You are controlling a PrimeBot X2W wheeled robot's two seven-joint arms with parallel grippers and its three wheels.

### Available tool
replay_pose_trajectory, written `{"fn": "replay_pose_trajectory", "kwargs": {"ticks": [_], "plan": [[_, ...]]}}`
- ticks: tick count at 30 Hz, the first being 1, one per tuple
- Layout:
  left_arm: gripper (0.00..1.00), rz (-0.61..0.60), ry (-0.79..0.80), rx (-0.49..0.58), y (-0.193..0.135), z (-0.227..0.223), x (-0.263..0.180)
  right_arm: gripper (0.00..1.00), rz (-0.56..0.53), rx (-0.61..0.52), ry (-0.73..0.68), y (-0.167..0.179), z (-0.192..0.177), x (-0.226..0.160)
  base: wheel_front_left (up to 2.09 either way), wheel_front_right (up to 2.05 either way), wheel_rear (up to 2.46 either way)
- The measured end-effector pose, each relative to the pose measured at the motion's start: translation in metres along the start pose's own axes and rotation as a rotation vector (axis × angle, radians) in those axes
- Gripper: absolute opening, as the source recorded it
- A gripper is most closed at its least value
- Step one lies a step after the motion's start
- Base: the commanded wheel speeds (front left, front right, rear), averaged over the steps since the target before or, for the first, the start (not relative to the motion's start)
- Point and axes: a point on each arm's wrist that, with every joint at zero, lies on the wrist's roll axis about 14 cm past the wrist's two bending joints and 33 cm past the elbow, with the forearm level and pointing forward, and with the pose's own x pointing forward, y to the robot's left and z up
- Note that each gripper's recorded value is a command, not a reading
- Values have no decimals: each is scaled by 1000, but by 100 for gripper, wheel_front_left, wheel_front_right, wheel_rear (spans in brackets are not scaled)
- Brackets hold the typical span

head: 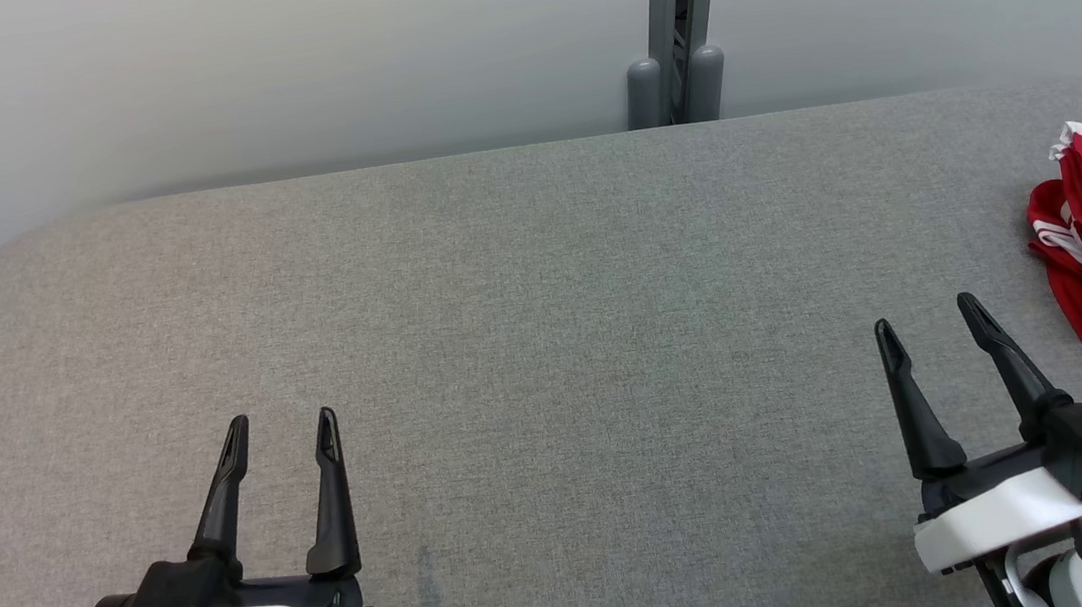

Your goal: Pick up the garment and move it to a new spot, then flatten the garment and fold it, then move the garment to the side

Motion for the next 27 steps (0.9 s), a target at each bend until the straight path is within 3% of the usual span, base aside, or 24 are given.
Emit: {"fn": "replay_pose_trajectory", "kwargs": {"ticks": [16, 27], "plan": [[100, 13, 20, -50, 5, -6, -1, 100, -21, 96, -21, -2, 4, 0, 0, 0, 0], [100, 14, 6, -55, 6, -2, -1, 100, -25, 103, -28, -3, 7, -1, 0, 0, 0]]}}
